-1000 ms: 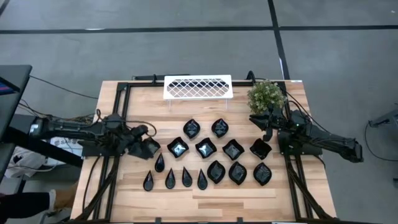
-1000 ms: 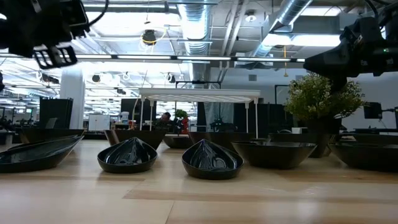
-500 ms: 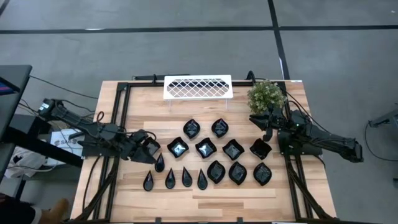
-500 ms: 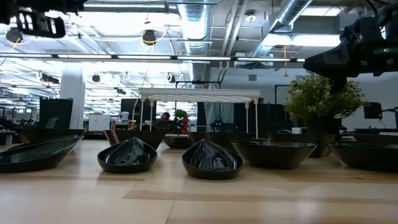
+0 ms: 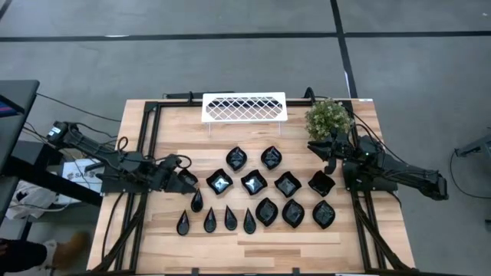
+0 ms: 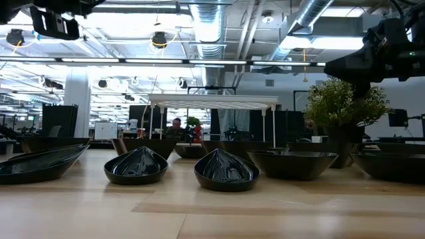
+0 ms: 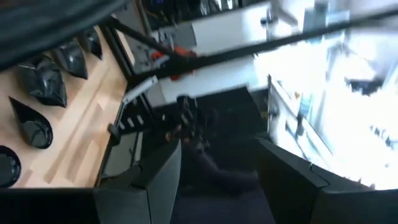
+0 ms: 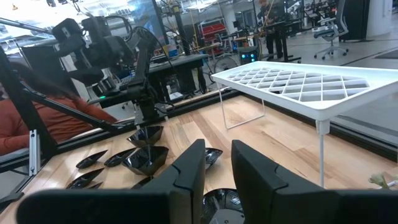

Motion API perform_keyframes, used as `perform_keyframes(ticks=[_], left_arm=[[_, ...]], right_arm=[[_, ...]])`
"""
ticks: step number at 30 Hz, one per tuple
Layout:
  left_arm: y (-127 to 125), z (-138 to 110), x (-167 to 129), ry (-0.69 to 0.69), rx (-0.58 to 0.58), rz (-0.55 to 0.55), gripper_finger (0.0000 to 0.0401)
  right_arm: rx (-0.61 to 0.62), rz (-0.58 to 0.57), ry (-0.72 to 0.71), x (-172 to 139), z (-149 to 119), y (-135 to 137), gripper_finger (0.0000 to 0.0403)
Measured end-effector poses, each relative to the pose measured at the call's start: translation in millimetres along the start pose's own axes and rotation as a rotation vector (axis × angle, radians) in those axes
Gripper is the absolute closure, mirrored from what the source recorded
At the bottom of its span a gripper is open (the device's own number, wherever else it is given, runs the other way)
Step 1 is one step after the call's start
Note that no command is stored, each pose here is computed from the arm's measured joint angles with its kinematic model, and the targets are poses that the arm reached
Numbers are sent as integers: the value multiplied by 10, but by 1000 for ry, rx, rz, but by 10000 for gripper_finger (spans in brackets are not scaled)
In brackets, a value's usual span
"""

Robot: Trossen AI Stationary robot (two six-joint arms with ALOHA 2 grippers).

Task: Pick & Place Mini shaped plates
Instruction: Put the drop shaped plate on the shelf

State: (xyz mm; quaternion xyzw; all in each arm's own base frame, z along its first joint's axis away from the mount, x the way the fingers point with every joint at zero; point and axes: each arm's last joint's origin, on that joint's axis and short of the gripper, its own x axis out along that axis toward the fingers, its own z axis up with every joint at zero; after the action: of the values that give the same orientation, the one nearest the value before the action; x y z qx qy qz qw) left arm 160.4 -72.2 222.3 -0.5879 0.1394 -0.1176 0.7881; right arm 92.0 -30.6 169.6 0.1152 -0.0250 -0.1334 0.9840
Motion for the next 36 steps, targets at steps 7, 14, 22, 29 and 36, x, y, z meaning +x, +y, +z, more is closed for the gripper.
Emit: perform_keyframes(ticks=[7,14,22,29,36], left_arm=[[11,21,-1,-76,-42,24,197],[-79,-25,45,-50,-59,78,197],[-188,-285,286,141,-199,319,197],[23,-656,251,282,-390,656,197],[132,-811,96,248,-519,866,197]], right_arm=[[0,0,0,0,0,0,329],[0,0,0,0,0,0,329],[0,0,0,0,0,0,329],[-10,-2,1,0,-1,-1,329],[-10,-19,-3,0,0,-6,329]])
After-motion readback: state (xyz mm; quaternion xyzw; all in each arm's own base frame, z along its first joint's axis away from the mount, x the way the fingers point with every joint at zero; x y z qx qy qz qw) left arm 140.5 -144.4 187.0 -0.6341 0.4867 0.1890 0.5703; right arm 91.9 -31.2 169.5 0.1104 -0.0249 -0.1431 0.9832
